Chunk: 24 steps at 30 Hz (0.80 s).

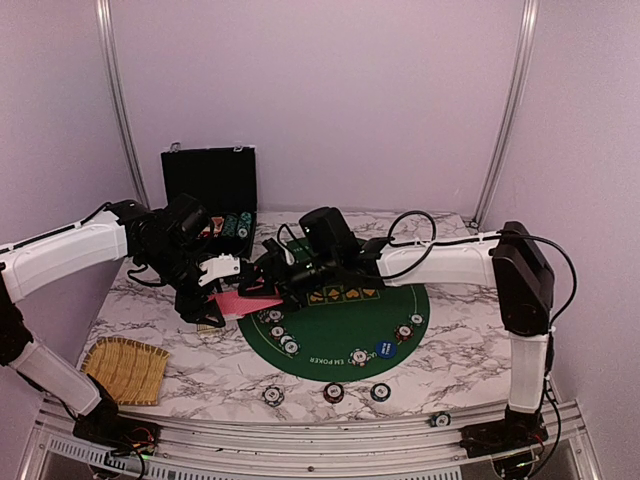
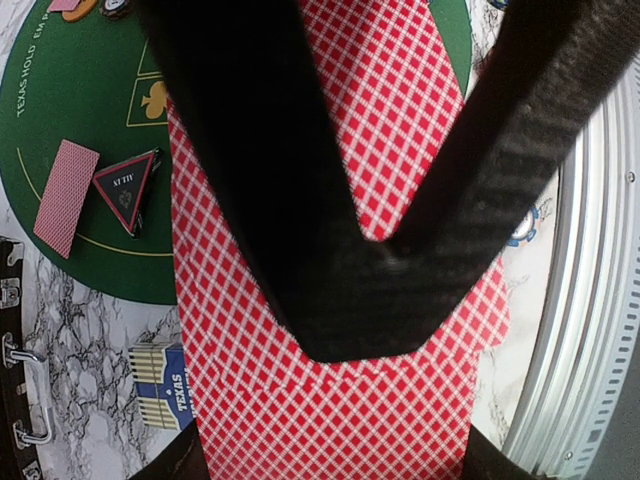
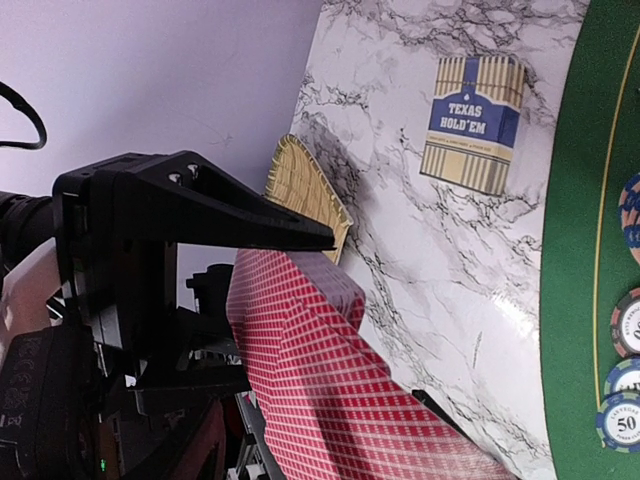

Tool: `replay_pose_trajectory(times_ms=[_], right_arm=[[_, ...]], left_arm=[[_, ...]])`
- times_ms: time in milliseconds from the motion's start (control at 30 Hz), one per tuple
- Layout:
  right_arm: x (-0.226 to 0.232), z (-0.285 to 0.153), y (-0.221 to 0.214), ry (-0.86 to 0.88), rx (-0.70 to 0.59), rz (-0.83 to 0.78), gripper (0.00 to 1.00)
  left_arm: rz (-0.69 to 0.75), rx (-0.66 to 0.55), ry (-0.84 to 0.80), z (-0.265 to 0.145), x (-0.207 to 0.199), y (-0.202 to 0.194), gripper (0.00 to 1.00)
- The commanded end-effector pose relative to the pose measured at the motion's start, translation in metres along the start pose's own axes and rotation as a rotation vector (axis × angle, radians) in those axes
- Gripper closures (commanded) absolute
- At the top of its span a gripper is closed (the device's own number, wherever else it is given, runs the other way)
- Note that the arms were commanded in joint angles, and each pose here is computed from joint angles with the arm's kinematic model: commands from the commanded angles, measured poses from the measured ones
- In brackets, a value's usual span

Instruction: Distribute texas hold em gaming equipment

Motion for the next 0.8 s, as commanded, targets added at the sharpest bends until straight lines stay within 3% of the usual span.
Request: replay_pose_trajectory(times_ms=[0, 467, 767], right_arm=[[0.017, -0.006, 0.009, 0.022, -0.026, -0.044, 0.41], [0.017, 0.009, 0.012, 0.032, 0.007, -0.047, 0.4], [0.019, 0.003, 0.01, 0.03, -0.002, -0.046, 0.37]], left_arm=[[0.018, -0.038, -0.011, -0.011, -0.005, 0.002, 0.64], [0.02, -0.039, -0.02, -0.01, -0.005, 0.002, 0.66], [0.008, -0.044, -0.022, -0.01, -0.006, 0.002, 0.82]])
Point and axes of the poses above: each gripper's point midway between its finger pads, its own z axis out along the fingers, its own x axis along the line the jaws close on, y = z × x, the point moved 10 cm from there along -z, back along the fingers, and after that the axes turned 9 degrees about -z, right-handed, at the moved point
